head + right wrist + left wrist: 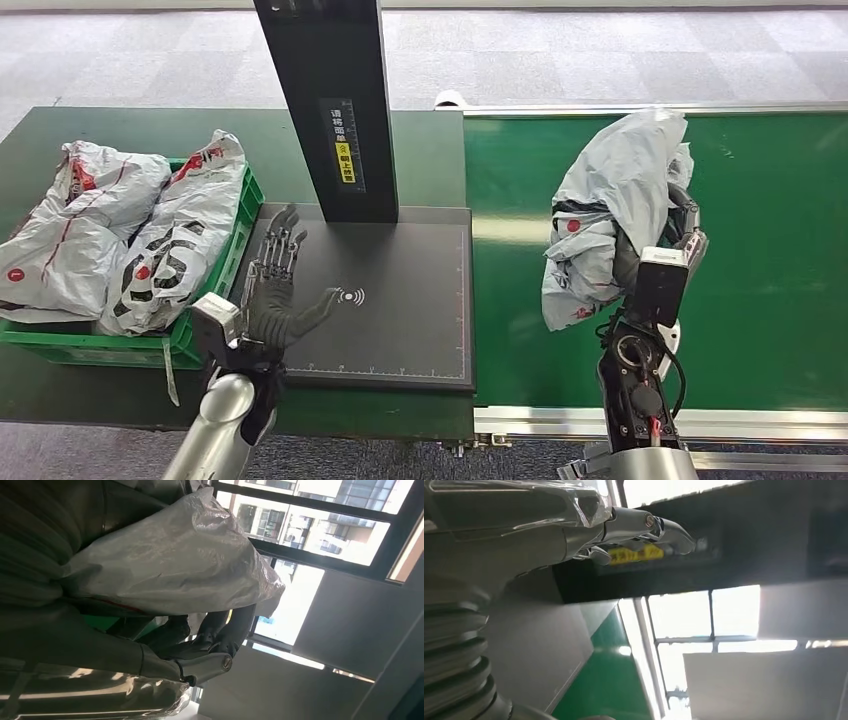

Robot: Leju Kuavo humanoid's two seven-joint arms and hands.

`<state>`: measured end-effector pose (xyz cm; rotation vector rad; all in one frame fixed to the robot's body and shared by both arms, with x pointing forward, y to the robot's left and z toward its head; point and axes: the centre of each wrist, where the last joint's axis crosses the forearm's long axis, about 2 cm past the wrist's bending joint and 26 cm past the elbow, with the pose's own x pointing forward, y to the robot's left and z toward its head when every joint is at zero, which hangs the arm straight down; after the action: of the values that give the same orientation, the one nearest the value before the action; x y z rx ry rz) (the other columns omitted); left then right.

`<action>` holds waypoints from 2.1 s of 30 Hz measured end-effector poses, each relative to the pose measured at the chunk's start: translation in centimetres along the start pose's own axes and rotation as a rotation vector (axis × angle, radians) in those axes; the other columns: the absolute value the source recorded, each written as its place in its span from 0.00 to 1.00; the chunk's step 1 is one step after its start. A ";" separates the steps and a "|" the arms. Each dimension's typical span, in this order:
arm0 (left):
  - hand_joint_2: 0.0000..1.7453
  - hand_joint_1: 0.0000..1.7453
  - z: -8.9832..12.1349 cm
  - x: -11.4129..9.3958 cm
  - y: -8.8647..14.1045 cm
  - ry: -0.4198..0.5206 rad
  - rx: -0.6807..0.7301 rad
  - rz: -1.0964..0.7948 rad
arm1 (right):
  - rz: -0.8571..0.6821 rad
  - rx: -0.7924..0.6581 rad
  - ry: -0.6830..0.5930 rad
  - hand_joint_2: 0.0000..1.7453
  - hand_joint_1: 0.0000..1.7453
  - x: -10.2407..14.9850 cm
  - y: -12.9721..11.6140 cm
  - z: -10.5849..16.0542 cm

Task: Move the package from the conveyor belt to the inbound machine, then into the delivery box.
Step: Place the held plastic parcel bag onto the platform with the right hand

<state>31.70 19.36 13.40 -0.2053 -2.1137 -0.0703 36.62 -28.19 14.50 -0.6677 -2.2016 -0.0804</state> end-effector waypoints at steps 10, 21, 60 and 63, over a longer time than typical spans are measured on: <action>1.00 0.00 -1.2 0.8 0.8 -0.073 0.166 0.025 | 0.004 0.270 -0.226 1.00 1.00 4.0 3.9 0.5; 1.00 0.00 -1.6 0.9 0.9 -0.082 0.169 0.034 | -0.024 0.413 -0.278 1.00 1.00 5.8 6.2 1.8; 1.00 0.00 -2.0 0.1 1.9 -0.070 0.184 0.060 | 0.690 1.358 -0.590 1.00 0.98 8.4 17.3 0.5; 1.00 0.00 -2.2 0.0 1.7 -0.072 0.167 0.064 | 0.675 1.384 -0.605 1.00 0.27 9.1 18.2 1.0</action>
<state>33.87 20.75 14.52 -0.1783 -2.1701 0.1529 40.00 -8.34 17.57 -0.5529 -1.7789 1.9696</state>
